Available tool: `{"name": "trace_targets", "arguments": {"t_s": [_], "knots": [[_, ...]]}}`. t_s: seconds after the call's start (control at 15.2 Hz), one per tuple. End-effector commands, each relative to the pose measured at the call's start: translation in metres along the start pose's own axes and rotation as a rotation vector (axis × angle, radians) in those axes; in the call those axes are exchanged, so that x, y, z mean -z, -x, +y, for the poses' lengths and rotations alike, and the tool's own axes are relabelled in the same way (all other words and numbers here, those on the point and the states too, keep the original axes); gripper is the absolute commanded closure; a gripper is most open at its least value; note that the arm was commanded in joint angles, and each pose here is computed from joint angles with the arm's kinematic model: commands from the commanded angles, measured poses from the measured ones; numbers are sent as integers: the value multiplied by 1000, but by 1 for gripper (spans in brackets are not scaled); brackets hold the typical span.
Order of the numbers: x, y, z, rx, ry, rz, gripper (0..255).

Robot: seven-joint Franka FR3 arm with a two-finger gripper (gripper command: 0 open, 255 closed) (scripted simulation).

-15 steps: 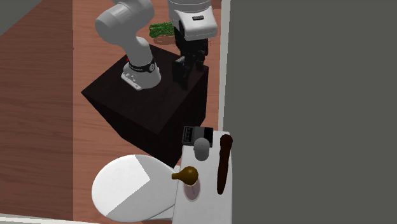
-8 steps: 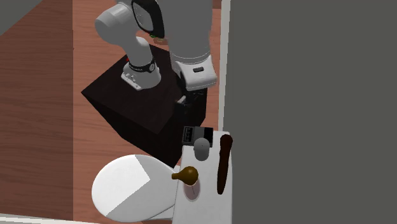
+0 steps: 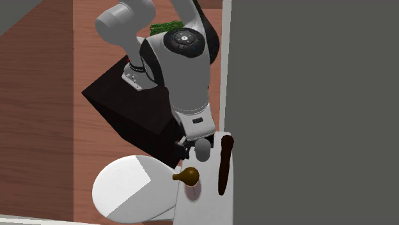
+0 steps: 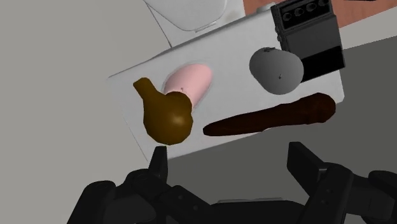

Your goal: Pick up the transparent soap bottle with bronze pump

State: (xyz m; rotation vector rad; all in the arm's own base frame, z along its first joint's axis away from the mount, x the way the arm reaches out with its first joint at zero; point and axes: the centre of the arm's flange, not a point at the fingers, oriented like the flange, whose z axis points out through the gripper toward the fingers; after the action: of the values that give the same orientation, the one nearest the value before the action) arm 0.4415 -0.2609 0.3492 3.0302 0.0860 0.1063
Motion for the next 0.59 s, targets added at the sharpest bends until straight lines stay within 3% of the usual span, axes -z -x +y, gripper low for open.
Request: {"name": "trace_targets", "arguments": {"t_s": [0.0,0.53], "knots": [[-24,-10,12,4,4,3,0],[-93,-34,59,15,10,11,0]]}}
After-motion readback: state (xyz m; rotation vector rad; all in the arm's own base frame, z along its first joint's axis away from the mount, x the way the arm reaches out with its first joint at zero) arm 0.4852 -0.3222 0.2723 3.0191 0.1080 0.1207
